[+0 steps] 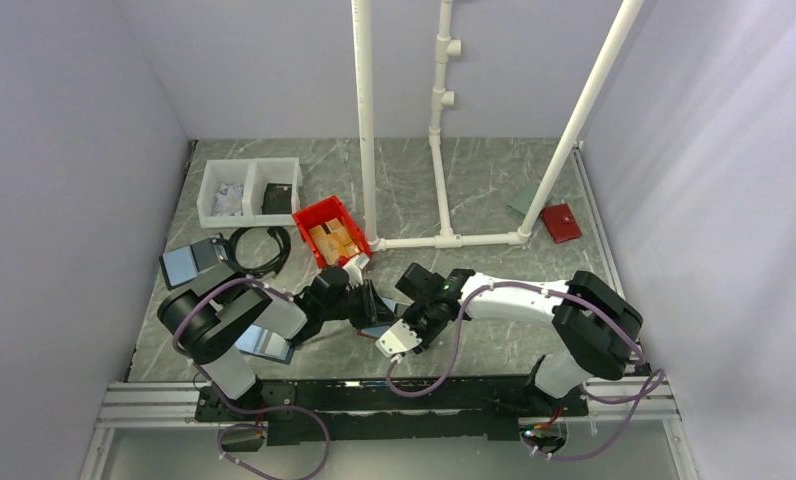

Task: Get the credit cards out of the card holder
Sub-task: Remove the credit card from the card holder, then place the credit card in the storage box.

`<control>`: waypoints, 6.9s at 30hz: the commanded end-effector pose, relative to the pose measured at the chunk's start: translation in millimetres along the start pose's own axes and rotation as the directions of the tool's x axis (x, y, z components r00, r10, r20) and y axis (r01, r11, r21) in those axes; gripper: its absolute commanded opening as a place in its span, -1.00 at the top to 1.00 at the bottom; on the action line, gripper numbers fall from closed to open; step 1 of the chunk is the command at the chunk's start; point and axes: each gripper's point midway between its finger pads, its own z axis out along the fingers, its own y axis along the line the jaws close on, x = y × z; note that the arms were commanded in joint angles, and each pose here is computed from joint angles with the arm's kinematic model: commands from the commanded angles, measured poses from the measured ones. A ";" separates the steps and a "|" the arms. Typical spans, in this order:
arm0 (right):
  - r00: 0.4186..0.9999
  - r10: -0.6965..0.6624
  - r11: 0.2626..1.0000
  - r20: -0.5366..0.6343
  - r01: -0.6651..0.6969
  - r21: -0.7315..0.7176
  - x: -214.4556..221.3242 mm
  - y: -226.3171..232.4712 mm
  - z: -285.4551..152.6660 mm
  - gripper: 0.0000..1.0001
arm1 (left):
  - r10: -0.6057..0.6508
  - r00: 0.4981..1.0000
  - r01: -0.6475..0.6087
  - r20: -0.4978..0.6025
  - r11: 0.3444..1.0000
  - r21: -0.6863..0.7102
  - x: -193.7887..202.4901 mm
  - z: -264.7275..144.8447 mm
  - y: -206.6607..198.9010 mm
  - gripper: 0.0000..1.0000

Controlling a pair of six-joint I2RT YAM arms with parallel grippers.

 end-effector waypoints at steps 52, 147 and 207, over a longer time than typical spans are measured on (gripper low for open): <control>0.995 0.098 0.961 0.031 -0.086 -0.263 5.5 62.0 28.2 0.41 | -0.016 1.000 0.015 -0.003 0.987 -0.163 -3.4 -49.6 30.6 1.00; 0.431 0.626 0.729 0.650 -0.620 -0.290 -30.1 -52.4 -114.7 -0.17 | 0.482 0.875 -0.479 0.047 0.844 0.242 -21.2 -57.3 -122.5 1.00; 0.729 0.423 0.671 0.538 -0.651 0.355 30.2 -73.1 -152.1 1.00 | -0.450 0.839 0.358 0.307 0.880 0.311 -78.3 -99.8 -128.6 -0.91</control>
